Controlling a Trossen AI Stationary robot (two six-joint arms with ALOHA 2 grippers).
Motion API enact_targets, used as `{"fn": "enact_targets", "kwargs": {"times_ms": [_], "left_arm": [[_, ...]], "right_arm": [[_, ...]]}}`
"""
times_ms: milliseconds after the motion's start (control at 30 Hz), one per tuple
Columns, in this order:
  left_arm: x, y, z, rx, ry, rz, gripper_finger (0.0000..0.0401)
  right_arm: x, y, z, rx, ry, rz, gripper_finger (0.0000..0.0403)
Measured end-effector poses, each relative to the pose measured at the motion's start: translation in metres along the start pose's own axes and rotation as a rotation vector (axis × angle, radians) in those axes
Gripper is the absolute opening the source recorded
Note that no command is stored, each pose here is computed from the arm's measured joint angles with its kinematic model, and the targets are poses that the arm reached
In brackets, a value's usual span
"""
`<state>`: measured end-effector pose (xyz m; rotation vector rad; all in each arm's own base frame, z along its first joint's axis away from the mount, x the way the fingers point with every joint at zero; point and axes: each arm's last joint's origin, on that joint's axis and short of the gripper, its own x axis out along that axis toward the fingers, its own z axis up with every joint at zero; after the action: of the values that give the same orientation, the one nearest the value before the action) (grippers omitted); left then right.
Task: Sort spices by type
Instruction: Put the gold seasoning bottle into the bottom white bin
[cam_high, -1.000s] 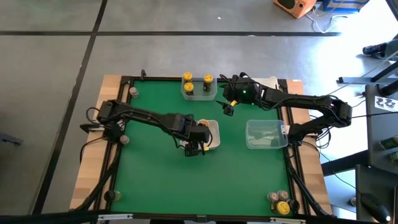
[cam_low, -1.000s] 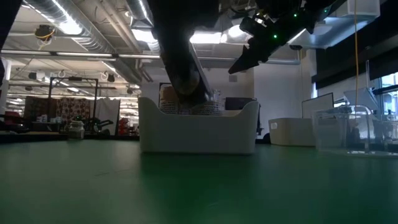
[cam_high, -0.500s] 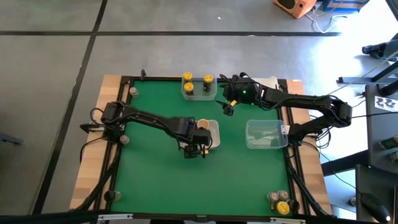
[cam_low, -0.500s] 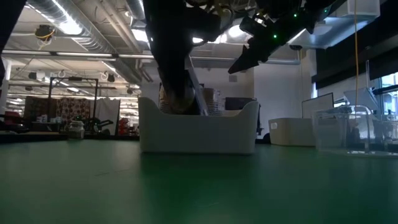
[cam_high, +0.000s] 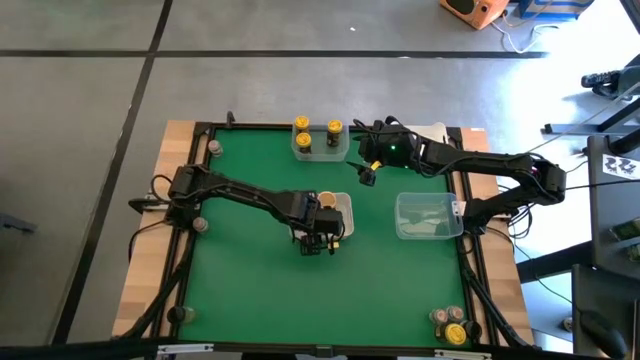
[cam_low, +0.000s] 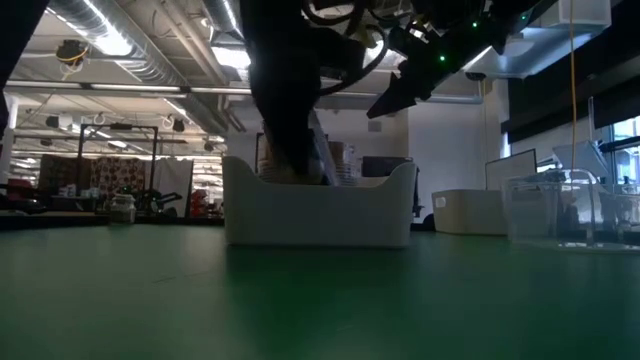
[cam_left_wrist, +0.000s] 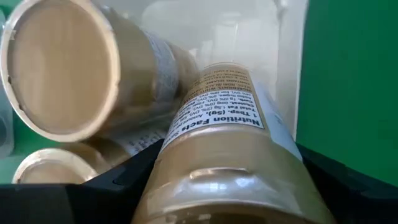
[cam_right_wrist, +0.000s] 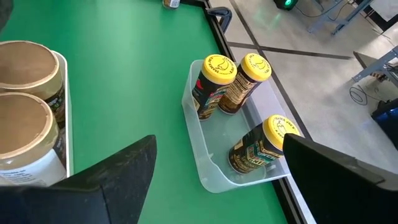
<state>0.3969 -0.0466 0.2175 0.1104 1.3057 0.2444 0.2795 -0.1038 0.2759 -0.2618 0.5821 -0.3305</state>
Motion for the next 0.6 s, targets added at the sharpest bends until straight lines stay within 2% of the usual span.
{"fn": "enact_targets", "kwargs": {"times_ms": [300, 600], "left_arm": [[0.0014, -0.0016, 0.0059, -0.078, -0.054, -0.013, 0.0291], [0.0023, -0.0016, 0.0047, -0.071, -0.04, -0.008, 0.0291]], "right_arm": [[0.0, 0.0, 0.0, 0.0, 0.0, 0.0, 0.0348], [0.0, 0.0, 0.0, 0.0, 0.0, 0.0, 0.0348]]}}
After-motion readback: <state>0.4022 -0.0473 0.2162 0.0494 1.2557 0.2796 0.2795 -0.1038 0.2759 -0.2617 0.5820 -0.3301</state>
